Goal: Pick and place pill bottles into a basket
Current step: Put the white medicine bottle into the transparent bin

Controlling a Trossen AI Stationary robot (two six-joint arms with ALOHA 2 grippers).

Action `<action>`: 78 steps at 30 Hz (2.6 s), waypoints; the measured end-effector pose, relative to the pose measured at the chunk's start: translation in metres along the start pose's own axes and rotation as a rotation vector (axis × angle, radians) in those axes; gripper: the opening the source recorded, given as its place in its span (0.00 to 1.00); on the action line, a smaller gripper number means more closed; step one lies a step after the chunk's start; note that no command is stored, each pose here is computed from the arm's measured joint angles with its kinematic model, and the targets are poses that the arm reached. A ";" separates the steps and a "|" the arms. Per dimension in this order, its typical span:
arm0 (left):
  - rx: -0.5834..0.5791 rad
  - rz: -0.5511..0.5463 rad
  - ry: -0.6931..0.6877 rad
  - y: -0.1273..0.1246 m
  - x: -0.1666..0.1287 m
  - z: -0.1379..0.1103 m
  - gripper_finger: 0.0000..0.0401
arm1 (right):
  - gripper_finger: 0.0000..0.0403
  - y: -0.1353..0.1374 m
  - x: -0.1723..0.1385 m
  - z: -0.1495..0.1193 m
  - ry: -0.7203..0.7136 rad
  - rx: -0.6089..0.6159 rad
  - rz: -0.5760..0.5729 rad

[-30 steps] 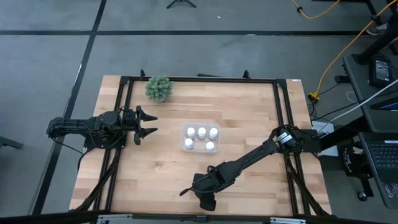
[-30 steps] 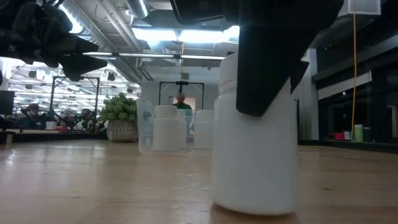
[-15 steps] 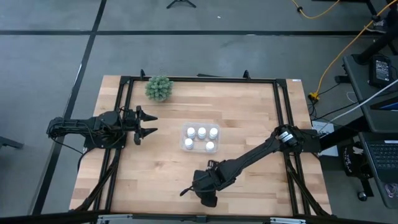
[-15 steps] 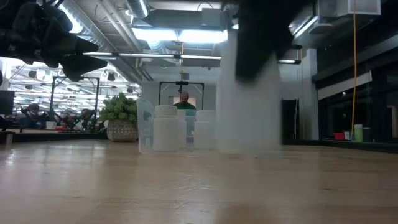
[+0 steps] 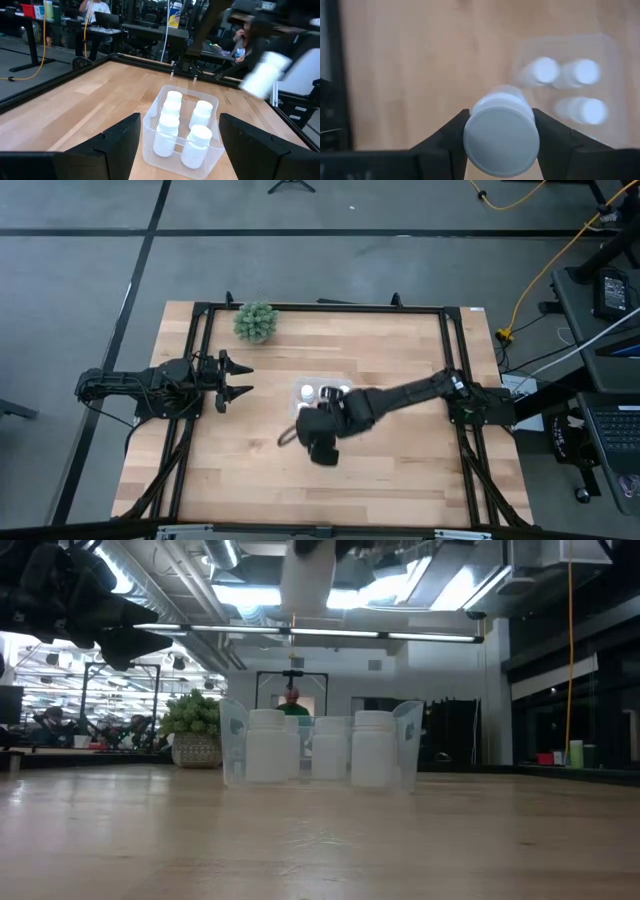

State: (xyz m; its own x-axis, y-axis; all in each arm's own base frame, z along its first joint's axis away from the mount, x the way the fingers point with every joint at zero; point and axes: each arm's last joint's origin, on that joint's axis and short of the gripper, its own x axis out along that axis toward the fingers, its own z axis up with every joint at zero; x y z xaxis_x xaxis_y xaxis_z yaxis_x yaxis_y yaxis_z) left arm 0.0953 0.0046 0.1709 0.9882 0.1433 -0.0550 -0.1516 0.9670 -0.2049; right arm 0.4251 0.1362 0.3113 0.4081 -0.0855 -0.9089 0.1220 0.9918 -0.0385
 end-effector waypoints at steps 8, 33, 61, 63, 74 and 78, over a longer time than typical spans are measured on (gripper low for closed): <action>0.000 0.000 0.000 0.000 0.000 0.000 0.65 | 0.43 -0.043 0.023 0.004 0.100 -0.054 -0.069; 0.000 0.000 0.000 0.000 0.000 0.000 0.65 | 0.43 -0.060 0.121 -0.028 0.174 -0.020 0.131; 0.000 0.000 0.000 0.000 0.000 0.000 0.65 | 0.60 -0.068 0.122 -0.021 0.162 0.088 0.202; 0.000 0.000 0.000 0.000 0.000 0.000 0.65 | 0.59 -0.068 0.122 -0.021 0.163 0.093 0.201; 0.000 0.000 0.000 0.000 0.000 0.000 0.65 | 0.52 -0.062 0.113 -0.016 0.164 0.140 0.245; 0.000 0.000 0.000 0.000 0.000 0.000 0.65 | 0.52 -0.052 0.087 -0.003 0.117 0.089 0.234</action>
State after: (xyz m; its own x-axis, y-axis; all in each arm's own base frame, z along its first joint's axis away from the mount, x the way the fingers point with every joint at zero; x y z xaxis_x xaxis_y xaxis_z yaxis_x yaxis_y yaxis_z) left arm 0.0953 0.0046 0.1709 0.9882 0.1433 -0.0550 -0.1516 0.9670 -0.2049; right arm 0.4516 0.0774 0.2333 0.3284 0.1617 -0.9306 0.1176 0.9706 0.2101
